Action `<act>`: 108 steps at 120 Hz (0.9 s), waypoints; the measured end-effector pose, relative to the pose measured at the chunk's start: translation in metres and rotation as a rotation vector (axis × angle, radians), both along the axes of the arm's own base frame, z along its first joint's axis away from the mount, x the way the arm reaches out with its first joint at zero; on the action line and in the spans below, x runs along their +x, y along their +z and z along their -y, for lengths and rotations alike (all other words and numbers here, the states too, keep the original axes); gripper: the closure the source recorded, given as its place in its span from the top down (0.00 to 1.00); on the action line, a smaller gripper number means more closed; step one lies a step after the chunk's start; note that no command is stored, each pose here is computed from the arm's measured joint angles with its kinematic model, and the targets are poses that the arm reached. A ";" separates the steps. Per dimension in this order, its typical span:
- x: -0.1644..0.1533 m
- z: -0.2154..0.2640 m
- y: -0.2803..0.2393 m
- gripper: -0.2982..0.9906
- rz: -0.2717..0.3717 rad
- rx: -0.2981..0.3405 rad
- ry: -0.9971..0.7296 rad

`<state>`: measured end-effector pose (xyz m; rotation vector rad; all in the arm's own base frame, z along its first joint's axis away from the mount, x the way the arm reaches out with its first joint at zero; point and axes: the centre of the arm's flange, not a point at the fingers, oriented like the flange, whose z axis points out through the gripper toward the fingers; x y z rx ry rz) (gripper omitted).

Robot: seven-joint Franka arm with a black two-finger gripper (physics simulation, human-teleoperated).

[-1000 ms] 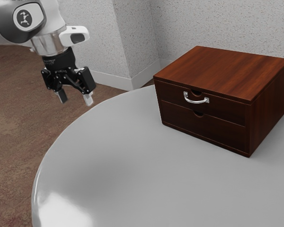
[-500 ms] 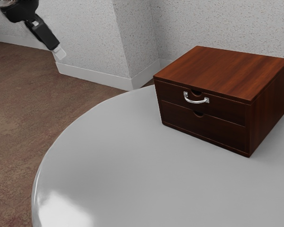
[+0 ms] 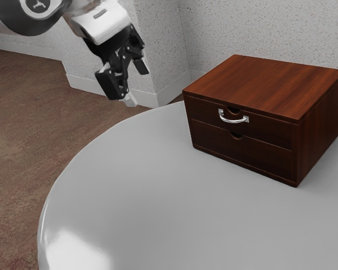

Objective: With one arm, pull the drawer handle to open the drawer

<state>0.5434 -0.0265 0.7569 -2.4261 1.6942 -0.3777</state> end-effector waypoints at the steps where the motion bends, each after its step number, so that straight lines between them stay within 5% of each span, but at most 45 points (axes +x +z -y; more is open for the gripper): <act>1: 0.000 0.001 -0.002 0.77 0.002 0.004 -0.007; 36: 0.042 0.013 -0.054 0.77 0.070 0.026 -0.117; 64: 0.071 -0.036 -0.074 0.76 0.093 0.022 -0.044; 108: 0.101 -0.017 -0.103 0.52 0.133 -0.036 -0.075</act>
